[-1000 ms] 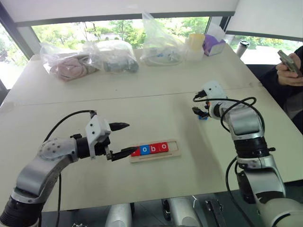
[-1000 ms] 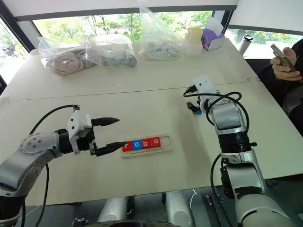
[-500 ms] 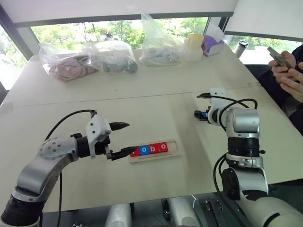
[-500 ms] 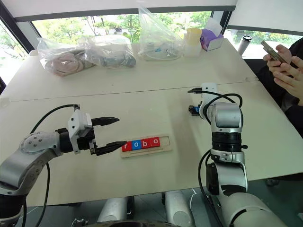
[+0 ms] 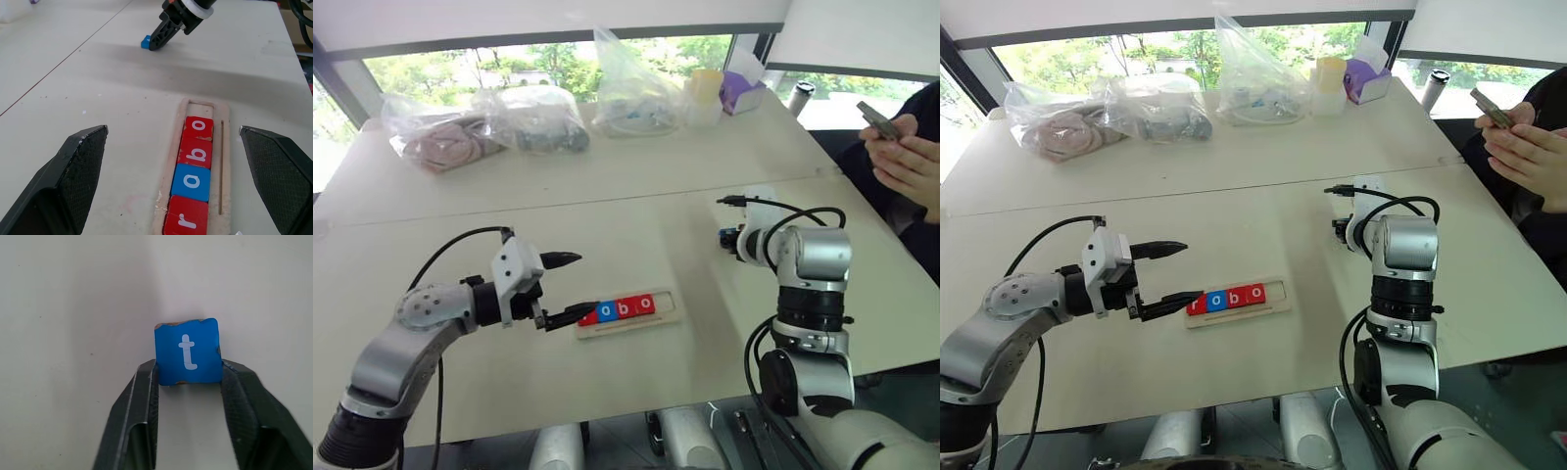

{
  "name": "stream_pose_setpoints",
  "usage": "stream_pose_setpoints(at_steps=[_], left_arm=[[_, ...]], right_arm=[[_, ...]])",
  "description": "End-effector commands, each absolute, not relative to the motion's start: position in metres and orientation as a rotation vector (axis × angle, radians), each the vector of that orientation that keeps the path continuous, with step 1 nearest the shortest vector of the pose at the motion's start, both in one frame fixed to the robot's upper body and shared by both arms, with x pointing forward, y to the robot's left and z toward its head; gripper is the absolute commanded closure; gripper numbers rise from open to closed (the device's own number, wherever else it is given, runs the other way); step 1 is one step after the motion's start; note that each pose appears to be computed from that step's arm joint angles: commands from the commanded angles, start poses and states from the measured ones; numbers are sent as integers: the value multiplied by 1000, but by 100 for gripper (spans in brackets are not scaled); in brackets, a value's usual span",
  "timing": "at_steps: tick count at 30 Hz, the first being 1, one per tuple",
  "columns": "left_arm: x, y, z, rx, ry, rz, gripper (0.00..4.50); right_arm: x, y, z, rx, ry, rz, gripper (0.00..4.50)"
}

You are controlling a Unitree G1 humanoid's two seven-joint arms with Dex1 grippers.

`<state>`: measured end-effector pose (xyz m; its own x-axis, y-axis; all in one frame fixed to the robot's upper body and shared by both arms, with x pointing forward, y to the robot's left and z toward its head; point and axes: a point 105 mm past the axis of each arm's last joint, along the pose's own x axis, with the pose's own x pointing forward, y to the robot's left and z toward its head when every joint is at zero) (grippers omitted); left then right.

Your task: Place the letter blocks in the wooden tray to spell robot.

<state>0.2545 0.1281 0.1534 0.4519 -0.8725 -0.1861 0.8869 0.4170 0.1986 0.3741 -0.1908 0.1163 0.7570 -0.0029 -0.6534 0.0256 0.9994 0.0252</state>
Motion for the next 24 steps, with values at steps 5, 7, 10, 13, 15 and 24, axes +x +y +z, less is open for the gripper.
stream_pose_setpoints(at_steps=[5, 7, 10, 13, 15, 24], left_arm=[[254, 121, 156, 293, 20, -1146, 0], [253, 120, 155, 292, 21, -1153, 0], [253, 119, 153, 291, 21, -1167, 0], [253, 118, 152, 290, 20, -1175, 0], [254, 117, 151, 289, 20, -1180, 0], [255, 118, 150, 288, 25, -1186, 0]], right_arm=[[350, -195, 119, -12, 745, 58, 337], [342, -195, 123, -19, 713, 105, 337], [324, -192, 129, -64, 665, 198, 337], [298, -187, 120, -106, 683, 293, 337], [283, -184, 115, -109, 707, 335, 337], [268, -182, 113, -52, 788, 311, 337]])
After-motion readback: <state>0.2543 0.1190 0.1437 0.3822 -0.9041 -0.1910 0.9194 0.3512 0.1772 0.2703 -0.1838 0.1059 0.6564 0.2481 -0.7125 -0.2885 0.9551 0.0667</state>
